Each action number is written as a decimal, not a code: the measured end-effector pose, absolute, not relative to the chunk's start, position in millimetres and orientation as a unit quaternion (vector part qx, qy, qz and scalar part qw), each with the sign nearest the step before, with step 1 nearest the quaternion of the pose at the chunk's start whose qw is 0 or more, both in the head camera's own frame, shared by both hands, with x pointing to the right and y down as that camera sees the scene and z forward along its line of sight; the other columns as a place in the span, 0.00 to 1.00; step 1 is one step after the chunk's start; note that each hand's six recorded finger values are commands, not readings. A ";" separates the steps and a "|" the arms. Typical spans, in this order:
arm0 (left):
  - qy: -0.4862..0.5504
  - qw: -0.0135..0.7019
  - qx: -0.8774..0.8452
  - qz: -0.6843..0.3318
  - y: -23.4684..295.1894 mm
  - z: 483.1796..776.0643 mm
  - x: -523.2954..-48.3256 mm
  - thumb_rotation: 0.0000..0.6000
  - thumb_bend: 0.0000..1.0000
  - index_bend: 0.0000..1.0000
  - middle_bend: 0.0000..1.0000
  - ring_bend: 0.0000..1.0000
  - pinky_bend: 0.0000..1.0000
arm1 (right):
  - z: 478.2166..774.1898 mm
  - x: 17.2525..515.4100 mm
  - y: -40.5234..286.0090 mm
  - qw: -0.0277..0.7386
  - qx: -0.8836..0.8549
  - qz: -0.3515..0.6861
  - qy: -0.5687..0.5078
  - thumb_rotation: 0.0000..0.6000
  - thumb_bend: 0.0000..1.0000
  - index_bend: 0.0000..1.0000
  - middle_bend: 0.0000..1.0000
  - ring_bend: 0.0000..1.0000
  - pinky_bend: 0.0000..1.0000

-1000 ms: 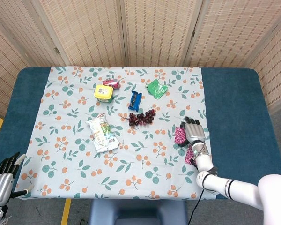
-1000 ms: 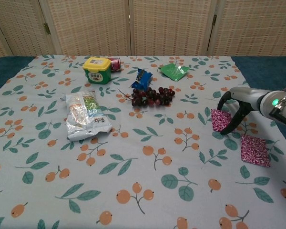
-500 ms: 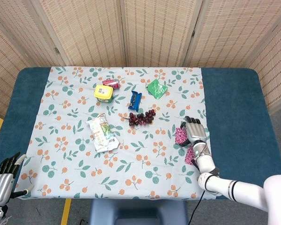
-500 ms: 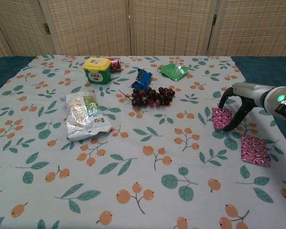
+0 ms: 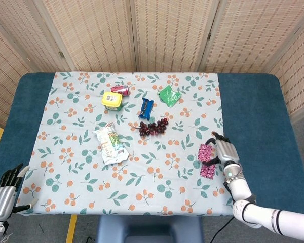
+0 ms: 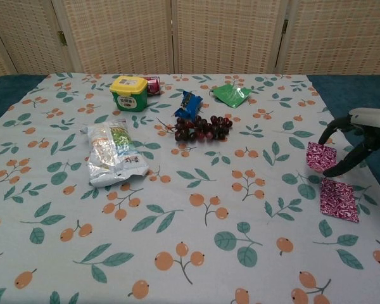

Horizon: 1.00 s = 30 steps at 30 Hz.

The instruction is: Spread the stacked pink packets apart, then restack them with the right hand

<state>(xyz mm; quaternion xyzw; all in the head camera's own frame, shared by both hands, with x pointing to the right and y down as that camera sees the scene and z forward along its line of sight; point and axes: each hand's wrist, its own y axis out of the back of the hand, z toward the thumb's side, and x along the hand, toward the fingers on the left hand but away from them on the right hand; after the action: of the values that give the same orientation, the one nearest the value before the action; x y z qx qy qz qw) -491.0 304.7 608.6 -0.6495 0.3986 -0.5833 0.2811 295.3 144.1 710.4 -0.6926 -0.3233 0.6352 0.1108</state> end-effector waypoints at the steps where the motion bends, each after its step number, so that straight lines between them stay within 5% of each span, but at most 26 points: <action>1: 0.398 0.282 -0.650 -0.582 304.3 608.7 -490.2 1.00 0.19 0.01 0.00 0.03 0.00 | 709.1 301.1 150.1 0.104 -0.693 0.635 -0.325 0.93 0.10 0.31 0.08 0.00 0.00; 30: 0.400 0.274 -0.659 -0.574 307.4 613.8 -489.4 1.00 0.19 0.01 0.00 0.03 0.00 | 716.5 309.1 196.2 0.074 -0.700 0.635 -0.317 0.92 0.10 0.30 0.06 0.00 0.00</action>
<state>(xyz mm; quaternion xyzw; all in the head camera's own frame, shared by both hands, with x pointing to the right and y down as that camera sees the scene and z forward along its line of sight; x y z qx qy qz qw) -489.4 307.4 613.8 -0.6591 0.4003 -0.5745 0.2744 309.1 196.2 716.5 -0.7003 -0.3168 0.6354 0.0738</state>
